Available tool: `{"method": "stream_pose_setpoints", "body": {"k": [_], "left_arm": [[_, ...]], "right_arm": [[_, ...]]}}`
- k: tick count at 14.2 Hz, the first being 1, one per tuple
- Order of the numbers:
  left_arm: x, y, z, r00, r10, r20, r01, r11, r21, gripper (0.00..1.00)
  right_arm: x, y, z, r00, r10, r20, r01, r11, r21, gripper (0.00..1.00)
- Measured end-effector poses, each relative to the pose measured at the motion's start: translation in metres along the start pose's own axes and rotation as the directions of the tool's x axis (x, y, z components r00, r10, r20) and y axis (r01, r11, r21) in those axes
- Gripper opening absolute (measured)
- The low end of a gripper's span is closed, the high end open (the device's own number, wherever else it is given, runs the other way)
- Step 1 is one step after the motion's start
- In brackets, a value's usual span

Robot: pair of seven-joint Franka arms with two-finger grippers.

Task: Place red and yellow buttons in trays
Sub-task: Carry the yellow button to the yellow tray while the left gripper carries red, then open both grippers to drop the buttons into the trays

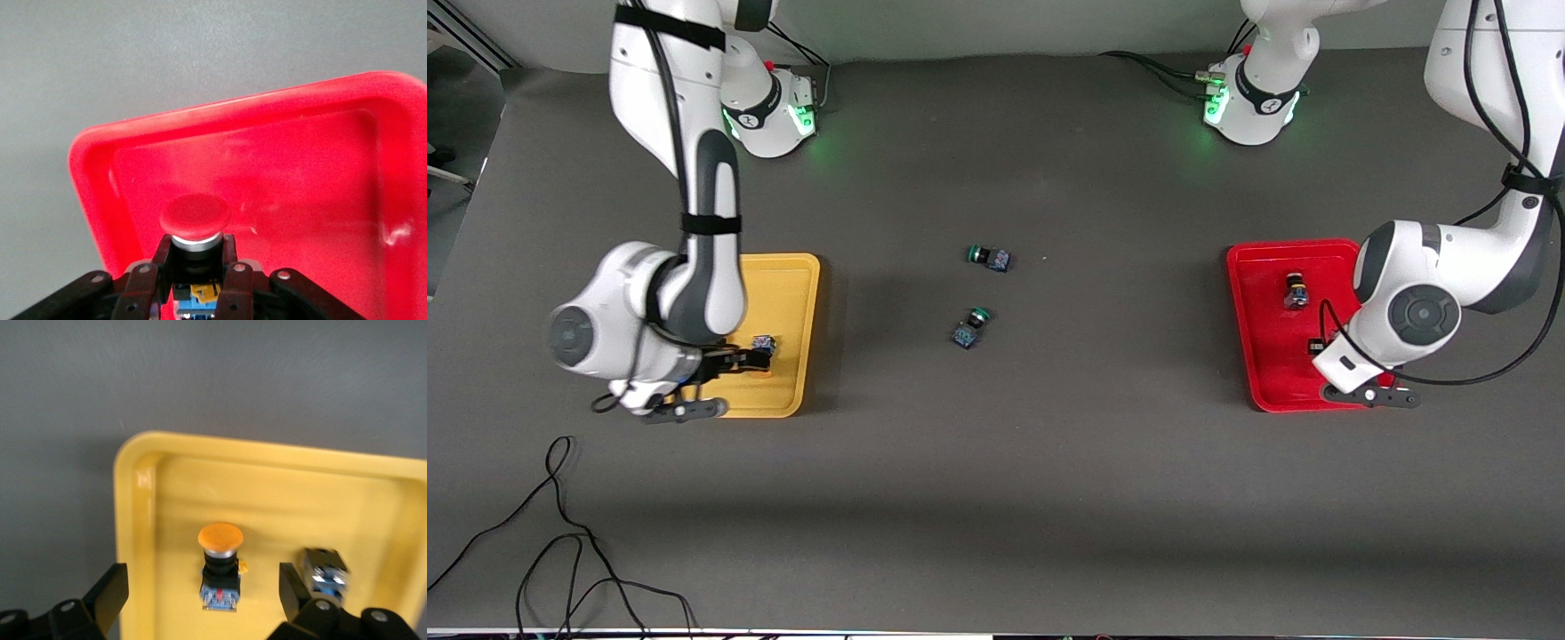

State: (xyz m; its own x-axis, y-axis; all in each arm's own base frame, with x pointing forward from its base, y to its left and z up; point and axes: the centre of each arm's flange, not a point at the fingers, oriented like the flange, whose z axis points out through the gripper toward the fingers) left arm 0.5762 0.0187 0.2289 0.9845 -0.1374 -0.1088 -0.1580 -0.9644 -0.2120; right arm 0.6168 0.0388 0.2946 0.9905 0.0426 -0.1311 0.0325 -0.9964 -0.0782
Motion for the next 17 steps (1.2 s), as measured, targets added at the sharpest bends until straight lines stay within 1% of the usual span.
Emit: {"method": "stream_pose_setpoints", "body": {"k": [1,2,3,4,6,7,8,9,11,13,15,16,17], "left_arm": [[-0.010,-0.001,0.015,0.999,0.013,-0.042,-0.014,1.000,-0.014,0.32],[-0.020,-0.001,0.028,0.997,0.022,-0.071,-0.024,0.999,-0.026,0.32],[-0.029,-0.002,0.038,0.997,0.025,-0.079,-0.027,0.999,-0.034,0.38],[-0.033,-0.004,0.041,0.997,0.025,-0.074,-0.028,0.999,-0.037,0.48],[-0.036,-0.006,0.029,0.998,0.029,-0.052,-0.030,0.999,-0.020,0.70],[-0.036,-0.005,0.014,0.999,0.035,-0.038,-0.035,0.999,-0.004,0.80],[-0.037,-0.002,-0.013,0.999,0.042,-0.022,-0.042,0.999,0.023,0.95],[-0.037,0.001,-0.038,0.999,0.034,-0.014,-0.034,0.999,0.034,1.00],[-0.040,0.011,-0.098,1.000,-0.016,0.024,0.016,1.000,0.012,1.00],[-0.044,0.017,-0.162,0.997,-0.065,0.038,0.067,0.997,-0.032,1.00],[-0.049,0.015,-0.214,0.994,-0.106,0.010,0.107,0.992,-0.072,1.00],[-0.052,0.014,-0.234,0.992,-0.123,-0.005,0.122,0.988,-0.091,1.00],[-0.056,0.013,-0.250,0.990,-0.137,-0.019,0.135,0.985,-0.109,1.00]], "right_arm": [[0.003,-0.005,-0.028,1.000,0.023,-0.002,-0.023,1.000,-0.001,1.00],[0.003,-0.014,-0.054,0.999,0.041,-0.005,-0.041,0.999,-0.005,1.00],[0.002,-0.026,-0.079,0.998,0.052,-0.018,-0.053,0.998,-0.017,1.00],[-0.003,-0.040,-0.101,0.998,0.055,-0.039,-0.057,0.998,-0.034,1.00],[-0.017,-0.069,-0.137,0.996,0.042,-0.083,-0.048,0.997,-0.067,1.00],[-0.023,-0.079,-0.149,0.994,0.036,-0.099,-0.044,0.996,-0.076,1.00],[-0.027,-0.084,-0.158,0.994,0.033,-0.104,-0.041,0.996,-0.080,1.00],[-0.027,-0.082,-0.162,0.994,0.036,-0.104,-0.044,0.996,-0.079,1.00],[-0.028,-0.075,-0.173,0.994,0.045,-0.102,-0.054,0.995,-0.088,1.00],[-0.028,-0.063,-0.187,0.993,0.071,-0.091,-0.081,0.991,-0.111,1.00],[-0.026,-0.045,-0.193,0.993,0.102,-0.052,-0.107,0.987,-0.116,1.00],[-0.028,-0.033,-0.197,0.993,0.111,-0.040,-0.115,0.987,-0.111,1.00],[-0.032,-0.021,-0.207,0.993,0.115,-0.040,-0.119,0.988,-0.094,1.00]]}}
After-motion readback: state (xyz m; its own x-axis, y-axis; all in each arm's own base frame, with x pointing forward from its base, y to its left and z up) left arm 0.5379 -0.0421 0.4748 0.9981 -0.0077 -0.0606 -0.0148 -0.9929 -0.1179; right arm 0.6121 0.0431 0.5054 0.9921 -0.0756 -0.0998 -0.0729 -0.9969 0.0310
